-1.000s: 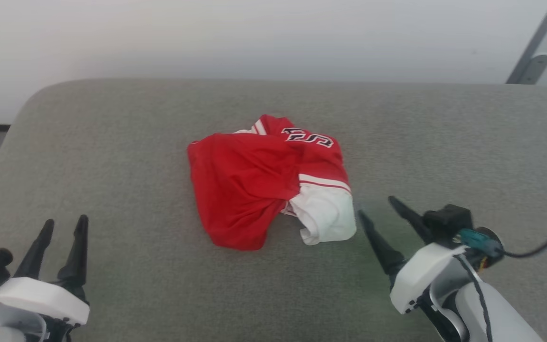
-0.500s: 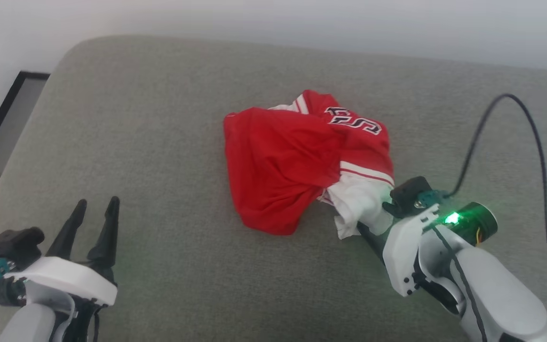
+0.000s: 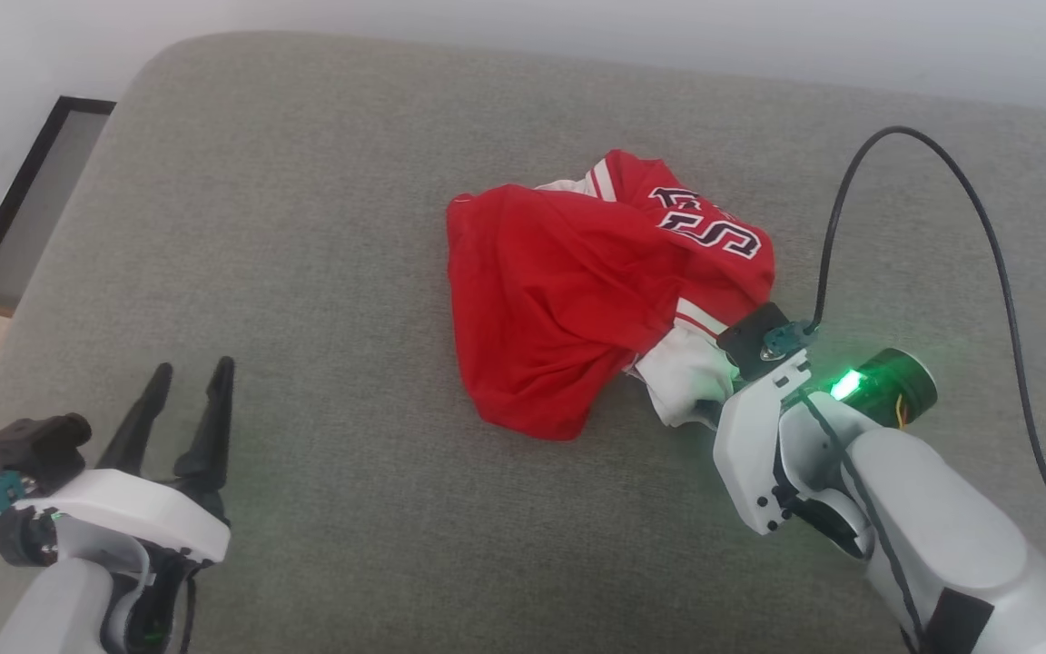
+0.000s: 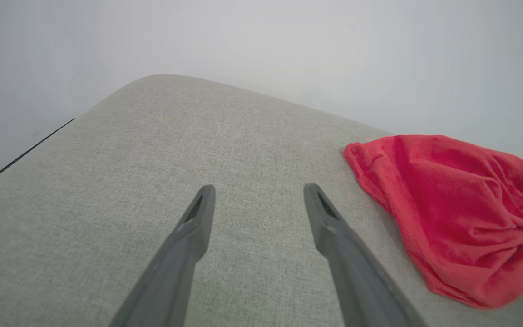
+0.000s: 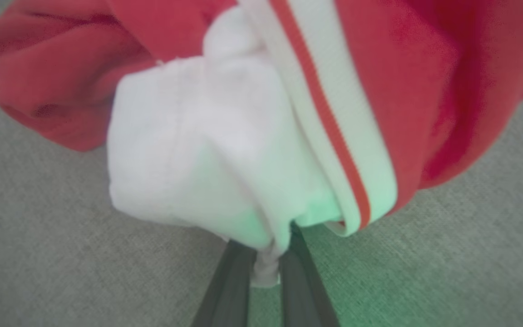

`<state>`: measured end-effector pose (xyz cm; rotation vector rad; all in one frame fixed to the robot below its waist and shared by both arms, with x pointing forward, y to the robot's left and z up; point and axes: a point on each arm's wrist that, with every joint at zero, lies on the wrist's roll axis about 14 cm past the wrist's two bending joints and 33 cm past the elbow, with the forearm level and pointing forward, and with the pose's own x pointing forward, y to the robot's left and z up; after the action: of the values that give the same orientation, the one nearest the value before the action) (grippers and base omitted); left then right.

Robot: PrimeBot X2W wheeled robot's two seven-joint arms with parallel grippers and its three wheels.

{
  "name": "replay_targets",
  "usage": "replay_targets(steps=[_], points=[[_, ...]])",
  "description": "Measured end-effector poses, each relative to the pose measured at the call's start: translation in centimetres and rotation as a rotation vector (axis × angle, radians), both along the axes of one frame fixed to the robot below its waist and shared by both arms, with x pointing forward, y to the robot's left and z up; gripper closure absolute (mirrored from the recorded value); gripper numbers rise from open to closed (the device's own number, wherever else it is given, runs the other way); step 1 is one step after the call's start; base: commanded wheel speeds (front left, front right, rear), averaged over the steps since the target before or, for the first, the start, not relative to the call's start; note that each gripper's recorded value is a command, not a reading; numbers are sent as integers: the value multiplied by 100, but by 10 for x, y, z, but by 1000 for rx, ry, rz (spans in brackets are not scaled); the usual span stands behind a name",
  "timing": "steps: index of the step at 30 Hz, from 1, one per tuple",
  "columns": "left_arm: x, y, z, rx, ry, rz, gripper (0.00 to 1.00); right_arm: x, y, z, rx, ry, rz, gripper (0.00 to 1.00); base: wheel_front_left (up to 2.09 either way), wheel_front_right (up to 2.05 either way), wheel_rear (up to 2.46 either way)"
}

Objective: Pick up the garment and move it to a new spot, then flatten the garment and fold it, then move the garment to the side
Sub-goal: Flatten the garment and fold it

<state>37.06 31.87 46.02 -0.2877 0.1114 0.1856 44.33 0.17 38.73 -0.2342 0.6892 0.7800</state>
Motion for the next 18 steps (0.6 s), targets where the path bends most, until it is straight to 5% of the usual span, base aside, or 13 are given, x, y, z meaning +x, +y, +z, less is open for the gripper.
replay_targets(steps=[9,18], points=[[7,2,6,6,-24,-9,0,17,-41,35,24,-93,-73,100,0,0,0],[21,-12,11,4,-49,-56,0,31,-143,63,-33,-143,-295,100,0,0,0]])
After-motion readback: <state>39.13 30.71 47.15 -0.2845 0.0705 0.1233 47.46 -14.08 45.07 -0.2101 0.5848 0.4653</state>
